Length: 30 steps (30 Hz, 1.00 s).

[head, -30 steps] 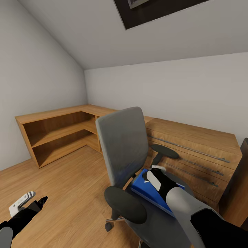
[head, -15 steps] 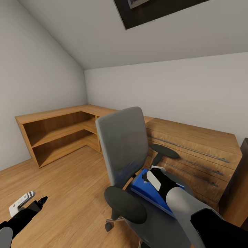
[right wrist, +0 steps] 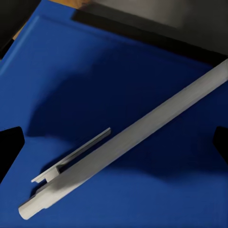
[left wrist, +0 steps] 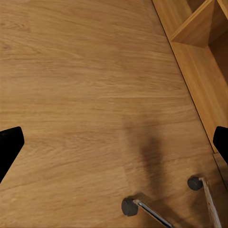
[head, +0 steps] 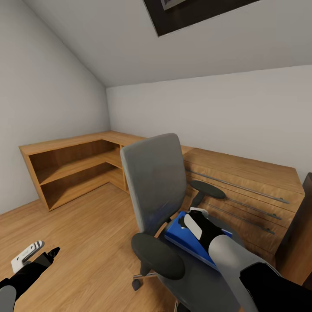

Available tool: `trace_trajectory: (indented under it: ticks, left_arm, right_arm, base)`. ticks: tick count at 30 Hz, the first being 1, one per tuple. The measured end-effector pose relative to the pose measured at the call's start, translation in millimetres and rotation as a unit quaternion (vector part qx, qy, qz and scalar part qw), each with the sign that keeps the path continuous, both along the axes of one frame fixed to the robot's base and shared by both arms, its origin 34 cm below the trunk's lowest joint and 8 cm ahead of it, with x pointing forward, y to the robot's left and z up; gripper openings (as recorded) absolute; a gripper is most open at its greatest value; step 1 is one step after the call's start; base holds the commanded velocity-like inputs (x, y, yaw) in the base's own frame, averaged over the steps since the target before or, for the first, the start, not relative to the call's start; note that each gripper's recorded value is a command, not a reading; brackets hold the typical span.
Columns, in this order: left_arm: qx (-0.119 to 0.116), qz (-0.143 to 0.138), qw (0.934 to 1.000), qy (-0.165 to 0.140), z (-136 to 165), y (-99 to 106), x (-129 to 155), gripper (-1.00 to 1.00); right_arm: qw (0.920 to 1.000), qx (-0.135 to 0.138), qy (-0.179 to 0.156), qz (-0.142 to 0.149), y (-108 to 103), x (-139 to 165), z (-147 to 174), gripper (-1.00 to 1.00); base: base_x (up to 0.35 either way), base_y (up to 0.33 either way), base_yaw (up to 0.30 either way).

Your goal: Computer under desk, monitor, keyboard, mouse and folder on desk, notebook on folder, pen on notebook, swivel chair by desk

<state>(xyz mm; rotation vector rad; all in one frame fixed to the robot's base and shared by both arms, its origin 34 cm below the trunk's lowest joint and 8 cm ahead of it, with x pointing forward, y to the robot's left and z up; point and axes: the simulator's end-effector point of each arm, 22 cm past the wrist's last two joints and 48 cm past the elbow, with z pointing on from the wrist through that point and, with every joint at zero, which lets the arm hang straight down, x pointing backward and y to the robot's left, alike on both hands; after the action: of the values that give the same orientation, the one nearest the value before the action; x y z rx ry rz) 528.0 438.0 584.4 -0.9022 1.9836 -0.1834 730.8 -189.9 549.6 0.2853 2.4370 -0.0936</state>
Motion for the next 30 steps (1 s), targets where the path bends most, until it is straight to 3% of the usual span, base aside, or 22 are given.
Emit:
trace_trajectory:
  ticks: [7, 8, 30]
  left_arm:
    - [0.0, 0.0, 1.0, 0.0, 0.0, 0.0, 0.0, 1.0]
    - [0.0, 0.0, 1.0, 0.0, 0.0, 0.0, 0.0, 1.0]
    - [0.0, 0.0, 1.0, 0.0, 0.1, 0.0, 0.0, 1.0]
  right_arm:
    - [1.0, 0.0, 0.0, 0.0, 0.0, 0.0, 0.0, 1.0]
    - [1.0, 0.0, 0.0, 0.0, 0.0, 0.0, 0.0, -1.0]
    - [1.0, -0.007, 0.002, 0.002, -2.9, -0.6, -0.8, -1.0]
  base:
    - [0.0, 0.0, 0.0]
    - [0.0, 0.0, 0.0]
    - [0.0, 0.0, 0.0]
